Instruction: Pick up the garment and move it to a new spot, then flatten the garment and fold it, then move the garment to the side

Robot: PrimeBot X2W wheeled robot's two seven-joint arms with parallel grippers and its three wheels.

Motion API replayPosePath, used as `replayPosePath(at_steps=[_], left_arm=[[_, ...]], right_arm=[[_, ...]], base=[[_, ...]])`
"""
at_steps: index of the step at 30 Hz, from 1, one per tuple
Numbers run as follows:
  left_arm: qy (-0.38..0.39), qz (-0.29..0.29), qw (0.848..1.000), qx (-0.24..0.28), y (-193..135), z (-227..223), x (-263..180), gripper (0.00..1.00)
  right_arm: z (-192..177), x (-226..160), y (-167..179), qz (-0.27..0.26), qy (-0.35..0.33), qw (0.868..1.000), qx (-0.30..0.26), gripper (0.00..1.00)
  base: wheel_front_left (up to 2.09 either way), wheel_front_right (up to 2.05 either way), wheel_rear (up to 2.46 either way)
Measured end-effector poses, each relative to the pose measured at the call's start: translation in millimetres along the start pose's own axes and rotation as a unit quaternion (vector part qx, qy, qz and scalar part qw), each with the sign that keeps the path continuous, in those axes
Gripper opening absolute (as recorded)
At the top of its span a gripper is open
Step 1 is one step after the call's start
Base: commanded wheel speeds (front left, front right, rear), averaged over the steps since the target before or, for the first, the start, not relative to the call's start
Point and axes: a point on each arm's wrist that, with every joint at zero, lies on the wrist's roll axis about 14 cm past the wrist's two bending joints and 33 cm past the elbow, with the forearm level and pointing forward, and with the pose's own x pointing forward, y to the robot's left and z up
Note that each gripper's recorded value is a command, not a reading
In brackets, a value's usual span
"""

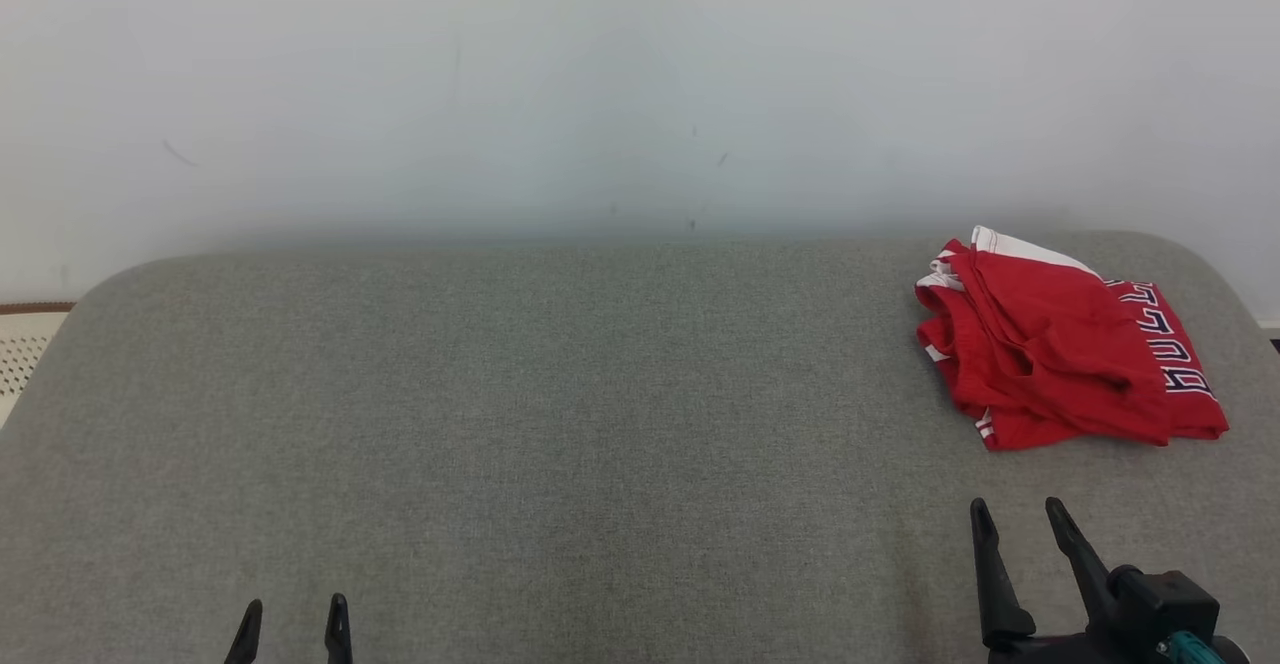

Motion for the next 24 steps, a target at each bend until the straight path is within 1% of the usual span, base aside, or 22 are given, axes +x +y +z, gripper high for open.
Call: replayPosePath(at_steps=[24], left_arm=[[0.018,0.001,1.000,0.005,2.9,-5.4,-1.2,1.00]], right_arm=[[2.1,1.7,2.0,-0.001,0.002,1.000,-0.001,1.00]], base=[[0.00,0.00,0.00]])
